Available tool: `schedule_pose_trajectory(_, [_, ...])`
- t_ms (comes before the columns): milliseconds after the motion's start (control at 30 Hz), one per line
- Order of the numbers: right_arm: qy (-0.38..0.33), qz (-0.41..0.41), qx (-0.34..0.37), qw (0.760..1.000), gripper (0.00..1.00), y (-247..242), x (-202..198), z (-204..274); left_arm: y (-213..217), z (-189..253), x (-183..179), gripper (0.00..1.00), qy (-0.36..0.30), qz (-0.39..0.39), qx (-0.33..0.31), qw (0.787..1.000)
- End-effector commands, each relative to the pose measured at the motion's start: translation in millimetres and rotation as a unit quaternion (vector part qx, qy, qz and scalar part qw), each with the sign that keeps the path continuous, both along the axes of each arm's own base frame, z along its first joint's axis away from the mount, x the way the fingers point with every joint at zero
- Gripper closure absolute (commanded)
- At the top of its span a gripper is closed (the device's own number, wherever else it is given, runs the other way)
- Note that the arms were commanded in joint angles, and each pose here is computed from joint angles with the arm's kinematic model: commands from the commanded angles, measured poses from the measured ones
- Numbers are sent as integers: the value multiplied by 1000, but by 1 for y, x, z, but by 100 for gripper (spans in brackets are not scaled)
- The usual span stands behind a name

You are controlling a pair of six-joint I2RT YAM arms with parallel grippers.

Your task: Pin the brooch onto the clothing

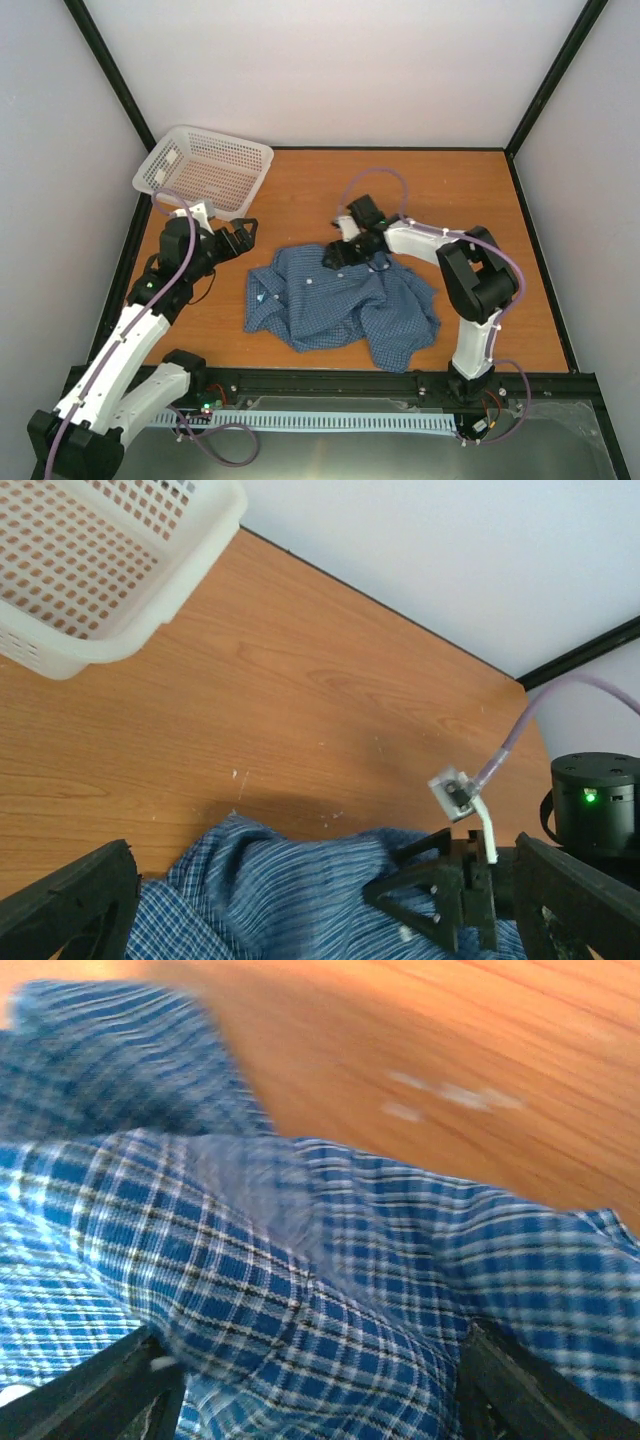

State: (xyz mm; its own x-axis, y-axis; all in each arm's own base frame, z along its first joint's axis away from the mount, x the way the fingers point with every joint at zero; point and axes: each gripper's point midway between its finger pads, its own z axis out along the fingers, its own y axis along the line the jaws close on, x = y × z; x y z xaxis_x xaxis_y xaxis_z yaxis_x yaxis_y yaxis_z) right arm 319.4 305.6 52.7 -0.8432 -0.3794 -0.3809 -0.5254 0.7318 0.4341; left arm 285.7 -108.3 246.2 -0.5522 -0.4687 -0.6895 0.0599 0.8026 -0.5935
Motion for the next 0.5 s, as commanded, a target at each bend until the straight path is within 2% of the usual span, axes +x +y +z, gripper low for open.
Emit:
schedule_pose_trajectory(0, [39,-135,30,990,28,-64,16,-6,-12,-2,8,0,3,-33,2,999])
schedule_pose_trajectory(133, [10,-176,-18,984,28,-104,-6,-7,-22,-16,13,0,23,-53,-2,998])
schedule_pose_trajectory(233, [0,-162,-4,987,27,-105,-24,12,-31,-29,16,0,42,-77,-2,996])
schedule_pose_trajectory(267, [-20,-152,-2,988,24,-103,-24,23,-34,-35,17,0,55,-84,-4,995])
schedule_pose_trajectory(300, [-42,-141,-2,989,3,-103,-22,35,-37,-40,18,0,67,-92,-7,994])
schedule_pose_trajectory(333, [-66,-130,-1,989,0,-101,-15,48,-41,-47,18,0,79,-99,-11,992])
schedule_pose_trajectory(467, [-136,-56,0,989,0,-79,12,85,-48,-64,17,0,114,-111,-27,987])
